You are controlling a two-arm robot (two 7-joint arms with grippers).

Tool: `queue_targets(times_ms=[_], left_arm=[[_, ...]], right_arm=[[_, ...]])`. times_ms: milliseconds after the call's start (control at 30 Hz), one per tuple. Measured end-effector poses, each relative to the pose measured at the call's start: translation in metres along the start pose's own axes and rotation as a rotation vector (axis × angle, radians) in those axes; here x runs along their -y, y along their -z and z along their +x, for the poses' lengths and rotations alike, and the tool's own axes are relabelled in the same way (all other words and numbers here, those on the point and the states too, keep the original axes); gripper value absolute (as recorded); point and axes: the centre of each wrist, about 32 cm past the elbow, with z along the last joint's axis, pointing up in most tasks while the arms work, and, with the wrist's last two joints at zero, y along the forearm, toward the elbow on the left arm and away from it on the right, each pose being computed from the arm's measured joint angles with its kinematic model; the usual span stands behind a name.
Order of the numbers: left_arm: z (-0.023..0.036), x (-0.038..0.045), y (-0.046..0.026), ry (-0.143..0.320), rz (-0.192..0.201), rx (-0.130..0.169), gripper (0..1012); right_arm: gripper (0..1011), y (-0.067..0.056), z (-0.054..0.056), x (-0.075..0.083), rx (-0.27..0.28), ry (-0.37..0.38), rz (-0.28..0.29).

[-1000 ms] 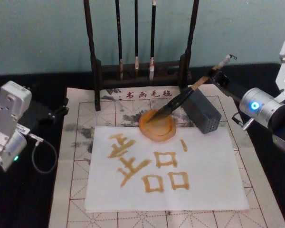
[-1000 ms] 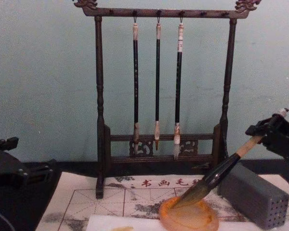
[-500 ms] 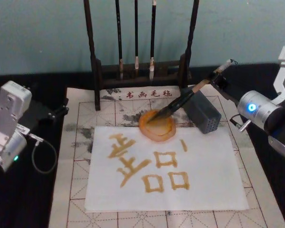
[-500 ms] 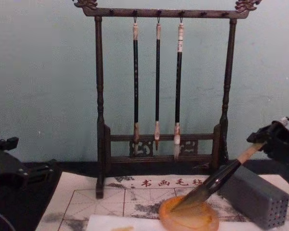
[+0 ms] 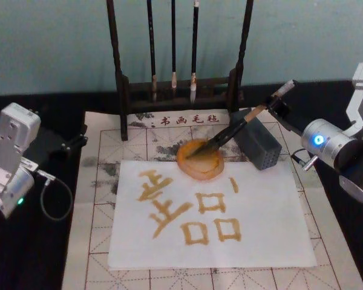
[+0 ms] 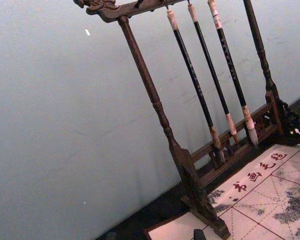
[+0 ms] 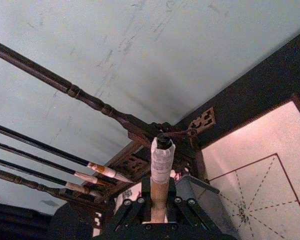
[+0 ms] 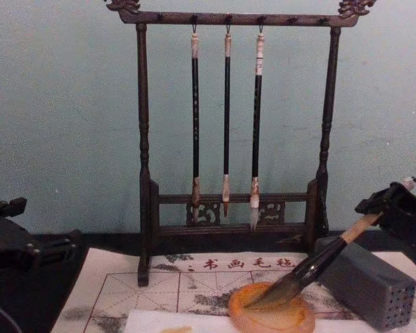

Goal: Pick up the brush from the inkstone, write on the paper, then place the brush back to its original position.

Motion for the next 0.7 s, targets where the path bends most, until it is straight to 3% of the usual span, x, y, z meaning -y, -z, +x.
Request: queue_targets(times_ms=[567,700], left_arm=[[0.0000,0.0000,0.0000,0.000,0.000,0.000,1001],[0.0000,0.0000,0.0000,0.000,0.000,0.000,1001]], right_arm=[[185,0.0001,-0.0002,-0.0001,0.003,0.001,0.002],[317,0.0001,-0.0003,0.0000,0.002,0.001,0.002]])
